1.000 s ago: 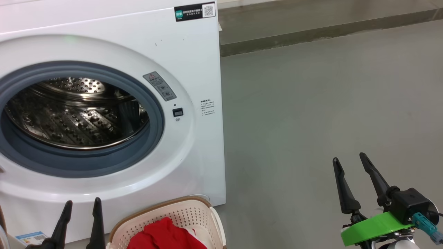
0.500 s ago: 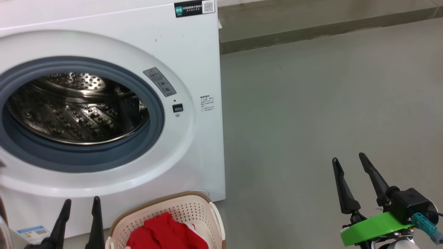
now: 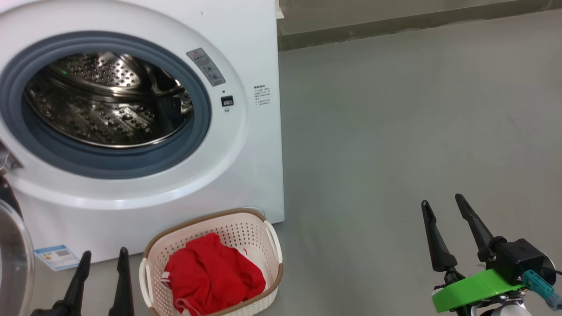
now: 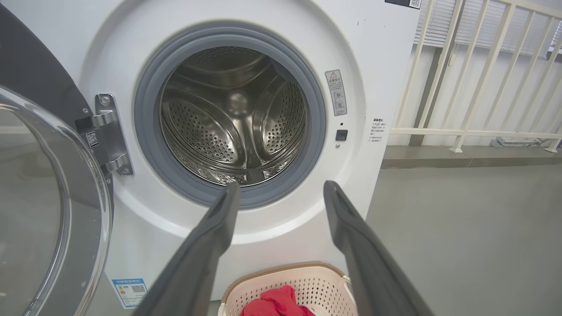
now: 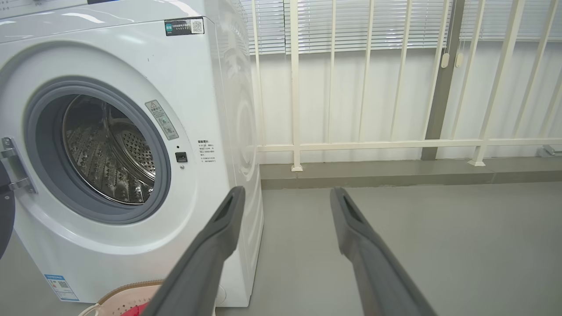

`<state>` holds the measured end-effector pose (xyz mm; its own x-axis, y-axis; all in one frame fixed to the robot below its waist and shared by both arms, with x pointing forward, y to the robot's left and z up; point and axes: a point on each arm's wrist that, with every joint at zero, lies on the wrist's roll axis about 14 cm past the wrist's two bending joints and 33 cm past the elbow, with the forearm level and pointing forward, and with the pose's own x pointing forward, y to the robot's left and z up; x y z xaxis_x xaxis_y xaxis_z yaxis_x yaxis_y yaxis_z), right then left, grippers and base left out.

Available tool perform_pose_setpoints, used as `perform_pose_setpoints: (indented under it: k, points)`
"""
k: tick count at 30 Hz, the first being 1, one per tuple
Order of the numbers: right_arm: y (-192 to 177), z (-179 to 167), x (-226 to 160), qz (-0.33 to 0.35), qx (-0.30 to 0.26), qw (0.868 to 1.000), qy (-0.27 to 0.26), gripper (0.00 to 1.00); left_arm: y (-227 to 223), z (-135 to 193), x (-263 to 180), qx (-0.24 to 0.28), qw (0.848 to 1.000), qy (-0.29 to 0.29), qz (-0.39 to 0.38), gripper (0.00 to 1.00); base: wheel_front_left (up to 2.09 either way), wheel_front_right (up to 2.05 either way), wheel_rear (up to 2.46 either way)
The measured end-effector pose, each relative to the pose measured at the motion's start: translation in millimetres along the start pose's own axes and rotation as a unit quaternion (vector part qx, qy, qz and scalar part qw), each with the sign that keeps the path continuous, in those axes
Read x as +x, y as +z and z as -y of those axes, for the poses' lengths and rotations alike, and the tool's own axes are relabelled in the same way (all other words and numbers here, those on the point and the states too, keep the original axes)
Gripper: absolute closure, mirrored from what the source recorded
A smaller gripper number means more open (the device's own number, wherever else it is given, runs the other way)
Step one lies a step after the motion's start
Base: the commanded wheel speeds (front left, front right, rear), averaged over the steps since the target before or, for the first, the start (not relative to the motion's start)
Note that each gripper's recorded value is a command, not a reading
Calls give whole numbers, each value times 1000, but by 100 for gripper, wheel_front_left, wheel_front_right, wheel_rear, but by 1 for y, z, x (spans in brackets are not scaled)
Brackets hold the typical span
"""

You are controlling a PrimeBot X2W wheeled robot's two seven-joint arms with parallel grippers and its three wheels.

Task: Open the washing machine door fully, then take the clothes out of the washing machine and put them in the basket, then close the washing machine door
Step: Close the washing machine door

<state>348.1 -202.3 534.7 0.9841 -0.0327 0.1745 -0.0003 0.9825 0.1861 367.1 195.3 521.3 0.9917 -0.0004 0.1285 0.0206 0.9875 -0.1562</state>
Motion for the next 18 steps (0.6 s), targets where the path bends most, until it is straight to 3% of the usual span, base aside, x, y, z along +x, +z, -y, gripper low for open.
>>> perform_pose_setpoints:
  k: [18]
  points:
    - [-5,-10,6,-6,2,1000,15,0,4,-12,-6,2,1000,18,5,0,-11,11,0]
